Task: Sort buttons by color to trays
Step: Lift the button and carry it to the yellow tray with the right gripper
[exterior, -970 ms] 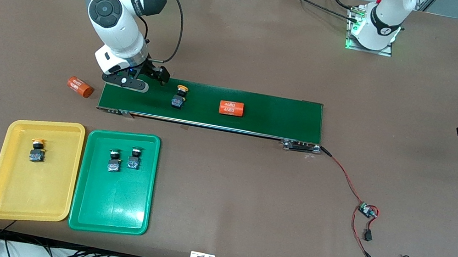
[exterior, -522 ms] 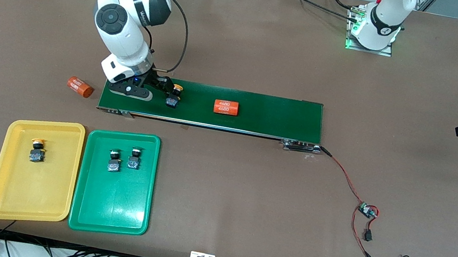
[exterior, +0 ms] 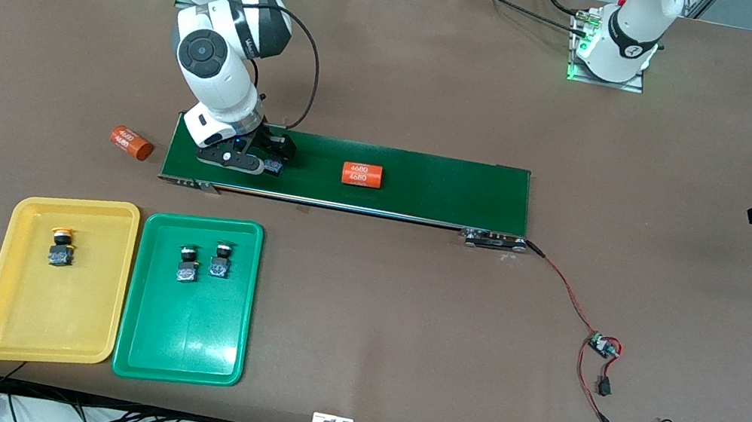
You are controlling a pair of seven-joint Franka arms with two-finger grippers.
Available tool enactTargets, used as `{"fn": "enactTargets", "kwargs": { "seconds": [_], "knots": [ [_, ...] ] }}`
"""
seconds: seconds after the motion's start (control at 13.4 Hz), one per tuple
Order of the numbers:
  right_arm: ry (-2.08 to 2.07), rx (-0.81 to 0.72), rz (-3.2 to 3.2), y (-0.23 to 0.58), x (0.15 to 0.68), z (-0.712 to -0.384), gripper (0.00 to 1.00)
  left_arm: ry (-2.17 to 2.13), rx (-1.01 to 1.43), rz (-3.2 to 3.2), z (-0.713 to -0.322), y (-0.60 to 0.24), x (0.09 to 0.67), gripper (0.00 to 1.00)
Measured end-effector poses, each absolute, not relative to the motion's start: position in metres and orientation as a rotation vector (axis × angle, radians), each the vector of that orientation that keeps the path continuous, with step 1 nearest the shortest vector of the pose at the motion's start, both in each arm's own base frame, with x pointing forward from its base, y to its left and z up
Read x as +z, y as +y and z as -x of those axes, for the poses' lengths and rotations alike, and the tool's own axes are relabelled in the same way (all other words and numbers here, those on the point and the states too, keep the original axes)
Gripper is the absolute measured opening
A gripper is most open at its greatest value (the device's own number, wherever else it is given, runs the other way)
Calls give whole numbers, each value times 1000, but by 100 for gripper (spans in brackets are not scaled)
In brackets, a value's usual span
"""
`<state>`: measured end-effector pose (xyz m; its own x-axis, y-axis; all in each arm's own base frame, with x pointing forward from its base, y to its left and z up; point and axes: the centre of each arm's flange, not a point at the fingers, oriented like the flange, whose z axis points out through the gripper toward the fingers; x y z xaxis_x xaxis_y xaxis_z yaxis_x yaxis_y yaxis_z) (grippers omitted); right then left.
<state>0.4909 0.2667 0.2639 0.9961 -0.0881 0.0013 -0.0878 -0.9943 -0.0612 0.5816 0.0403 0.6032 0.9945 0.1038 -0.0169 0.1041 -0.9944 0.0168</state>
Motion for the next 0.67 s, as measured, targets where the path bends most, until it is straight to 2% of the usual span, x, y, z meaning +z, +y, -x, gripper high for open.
{"fn": "enactTargets", "kwargs": {
  "seconds": [0.15,0.22,0.37,0.45,0.52,0.67],
  "knots": [
    [137,-17,3073,267,257,-492,100,163,-25,-3120,-582,40,603,100],
    [134,-17,3074,267,252,-492,90,163,-26,-3120,-582,40,603,100],
    [109,-25,3087,267,248,-493,64,163,-28,-3120,-581,40,602,100],
    [98,-30,3096,265,246,-494,47,164,-29,-3119,-581,41,602,100],
    [97,-32,3099,264,246,-494,41,164,-30,-3119,-581,41,602,100],
    [81,-43,3101,260,248,-498,41,164,-30,-3119,-581,41,602,100]
  ]
}}
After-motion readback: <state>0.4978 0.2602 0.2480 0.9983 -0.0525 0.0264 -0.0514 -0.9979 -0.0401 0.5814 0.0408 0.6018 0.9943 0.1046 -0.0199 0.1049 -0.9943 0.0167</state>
